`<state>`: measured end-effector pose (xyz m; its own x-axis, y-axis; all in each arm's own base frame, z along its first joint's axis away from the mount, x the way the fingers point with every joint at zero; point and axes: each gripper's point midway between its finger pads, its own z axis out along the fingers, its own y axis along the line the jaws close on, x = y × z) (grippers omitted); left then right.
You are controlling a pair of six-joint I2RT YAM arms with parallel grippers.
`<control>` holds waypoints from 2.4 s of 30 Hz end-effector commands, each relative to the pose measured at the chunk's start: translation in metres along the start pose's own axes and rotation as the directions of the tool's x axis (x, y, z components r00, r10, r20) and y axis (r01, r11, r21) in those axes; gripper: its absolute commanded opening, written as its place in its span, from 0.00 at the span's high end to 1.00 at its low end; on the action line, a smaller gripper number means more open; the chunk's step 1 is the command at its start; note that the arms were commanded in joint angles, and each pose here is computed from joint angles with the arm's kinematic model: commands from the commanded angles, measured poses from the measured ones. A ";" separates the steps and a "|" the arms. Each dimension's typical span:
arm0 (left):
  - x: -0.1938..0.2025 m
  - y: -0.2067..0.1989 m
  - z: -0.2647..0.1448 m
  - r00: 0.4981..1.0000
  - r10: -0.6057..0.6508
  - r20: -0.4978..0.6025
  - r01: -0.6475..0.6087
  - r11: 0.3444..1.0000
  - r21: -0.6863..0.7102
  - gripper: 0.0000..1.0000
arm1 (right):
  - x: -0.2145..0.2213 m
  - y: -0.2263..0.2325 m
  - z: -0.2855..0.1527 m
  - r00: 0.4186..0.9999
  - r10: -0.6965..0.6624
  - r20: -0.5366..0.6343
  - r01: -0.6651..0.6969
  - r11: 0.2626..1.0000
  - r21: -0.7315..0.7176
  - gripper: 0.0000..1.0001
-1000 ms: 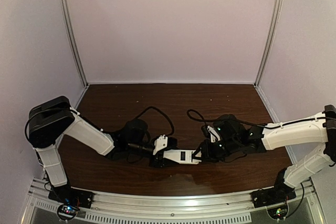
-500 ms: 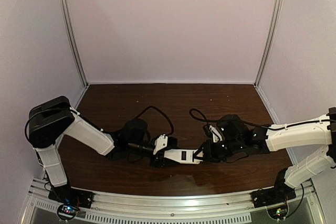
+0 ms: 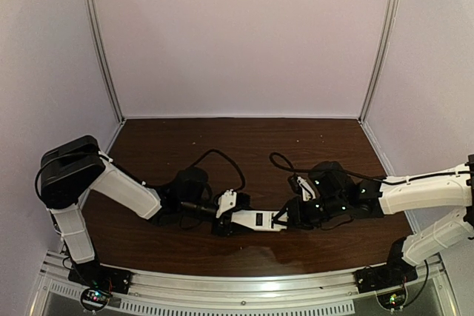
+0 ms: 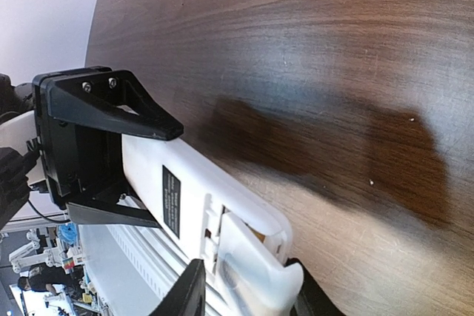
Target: Unload the batteries from the remote control
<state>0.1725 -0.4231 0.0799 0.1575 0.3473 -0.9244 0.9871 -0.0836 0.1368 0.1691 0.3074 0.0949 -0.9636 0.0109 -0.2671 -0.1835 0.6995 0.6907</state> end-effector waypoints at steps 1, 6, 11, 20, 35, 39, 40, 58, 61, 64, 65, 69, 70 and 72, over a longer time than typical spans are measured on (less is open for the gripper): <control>-0.015 0.009 0.001 0.998 0.036 0.046 -0.035 0.999 -0.022 1.00 | 0.002 -0.004 -0.002 1.000 -0.002 0.009 0.002 1.000 0.006 0.65; -0.015 0.009 0.001 0.998 0.036 0.045 -0.035 0.999 -0.022 1.00 | 0.002 -0.007 -0.002 1.000 -0.001 0.010 0.001 1.000 0.023 0.70; -0.014 0.010 0.002 0.998 0.034 0.043 -0.034 0.999 -0.021 1.00 | 0.003 -0.009 -0.004 1.000 -0.002 0.010 0.002 1.000 0.029 0.74; -0.014 0.010 0.003 0.998 0.034 0.044 -0.033 0.999 -0.020 1.00 | 0.004 -0.013 -0.007 1.000 -0.003 0.017 0.002 0.999 0.048 0.80; -0.014 0.010 0.003 0.999 0.033 0.042 -0.033 0.999 -0.021 1.00 | 0.002 -0.011 -0.012 0.999 -0.003 0.033 0.002 0.999 0.036 0.88; -0.014 0.010 0.003 0.999 0.033 0.042 -0.032 0.999 -0.019 1.00 | 0.002 -0.008 -0.015 0.999 -0.006 0.038 0.005 1.000 0.023 0.90; -0.014 0.010 0.003 0.999 0.033 0.042 -0.032 0.999 -0.018 1.00 | 0.001 -0.007 -0.015 0.999 -0.006 0.040 0.005 1.000 0.020 0.90; -0.014 0.009 0.003 0.999 0.031 0.033 -0.031 0.999 -0.012 1.00 | -0.020 -0.016 -0.054 0.985 -0.054 0.162 0.027 0.986 0.166 0.93; -0.013 0.009 0.003 0.999 0.030 0.029 -0.029 1.000 -0.009 1.00 | -0.029 -0.037 -0.072 0.973 -0.087 0.215 0.017 0.951 0.308 0.93; -0.013 0.009 0.003 0.999 0.030 0.027 -0.030 1.000 -0.005 1.00 | -0.037 -0.054 -0.084 0.960 -0.120 0.255 0.003 0.910 0.415 0.93; -0.013 0.009 0.003 0.999 0.030 0.027 -0.030 1.000 -0.005 1.00 | -0.038 -0.058 -0.086 0.957 -0.128 0.261 0.001 0.898 0.439 0.93; -0.013 0.008 0.004 0.999 0.031 0.025 -0.031 1.000 0.002 1.00 | -0.044 -0.077 -0.100 0.946 -0.164 0.278 -0.018 0.832 0.555 0.94; -0.013 0.008 0.004 0.999 0.032 0.024 -0.032 0.999 0.003 1.00 | -0.045 -0.082 -0.104 0.944 -0.176 0.279 -0.022 0.811 0.585 0.94; -0.012 0.008 0.005 0.999 0.030 0.021 -0.031 1.000 0.006 1.00 | -0.047 -0.092 -0.112 0.939 -0.198 0.282 -0.033 0.763 0.645 0.93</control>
<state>0.1744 -0.4262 0.0820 0.1577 0.3524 -0.9225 0.9870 -0.0870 0.1355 0.2007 0.2025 0.1183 -0.8525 0.1113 -0.5108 -0.0615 0.9489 0.3094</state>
